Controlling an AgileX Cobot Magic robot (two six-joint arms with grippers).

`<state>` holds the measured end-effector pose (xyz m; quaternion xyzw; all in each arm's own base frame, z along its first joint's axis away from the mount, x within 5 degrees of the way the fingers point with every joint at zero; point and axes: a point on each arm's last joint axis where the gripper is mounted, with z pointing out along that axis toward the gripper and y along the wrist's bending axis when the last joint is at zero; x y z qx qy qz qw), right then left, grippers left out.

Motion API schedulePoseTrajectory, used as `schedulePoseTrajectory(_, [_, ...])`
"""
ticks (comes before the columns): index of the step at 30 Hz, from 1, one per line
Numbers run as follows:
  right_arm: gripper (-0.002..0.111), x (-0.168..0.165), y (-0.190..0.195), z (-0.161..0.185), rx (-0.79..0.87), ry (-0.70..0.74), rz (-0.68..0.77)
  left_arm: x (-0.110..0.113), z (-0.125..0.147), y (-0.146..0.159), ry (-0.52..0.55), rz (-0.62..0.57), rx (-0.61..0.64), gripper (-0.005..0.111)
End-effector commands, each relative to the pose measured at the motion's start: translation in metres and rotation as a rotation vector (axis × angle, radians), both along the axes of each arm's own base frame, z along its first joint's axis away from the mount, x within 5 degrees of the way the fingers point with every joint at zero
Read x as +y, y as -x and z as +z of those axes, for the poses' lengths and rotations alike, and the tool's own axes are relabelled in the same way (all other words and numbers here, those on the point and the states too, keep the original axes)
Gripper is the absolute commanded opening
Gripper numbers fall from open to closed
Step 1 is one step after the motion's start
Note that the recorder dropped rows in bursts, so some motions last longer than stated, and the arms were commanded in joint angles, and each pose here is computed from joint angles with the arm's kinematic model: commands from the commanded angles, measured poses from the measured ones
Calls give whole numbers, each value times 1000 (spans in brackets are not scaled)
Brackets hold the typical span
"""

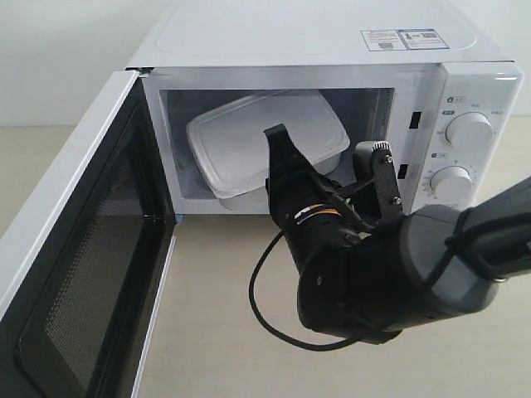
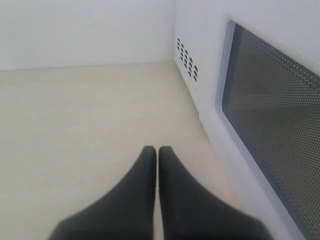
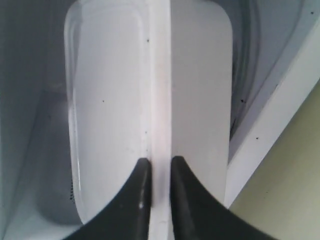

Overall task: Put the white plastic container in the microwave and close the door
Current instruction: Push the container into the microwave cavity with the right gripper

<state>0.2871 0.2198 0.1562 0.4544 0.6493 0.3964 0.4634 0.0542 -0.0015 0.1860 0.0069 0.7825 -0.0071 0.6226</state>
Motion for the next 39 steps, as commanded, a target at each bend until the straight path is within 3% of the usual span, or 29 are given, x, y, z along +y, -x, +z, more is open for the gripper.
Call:
schedulePoseTrajectory(1, [0, 3, -12, 0, -35, 10, -38, 0, -1, 0, -7, 2, 1, 4])
schedulePoseTrajectory(39, [0, 1, -32, 7, -73, 24, -90, 0, -1, 0, -7, 2, 1, 4])
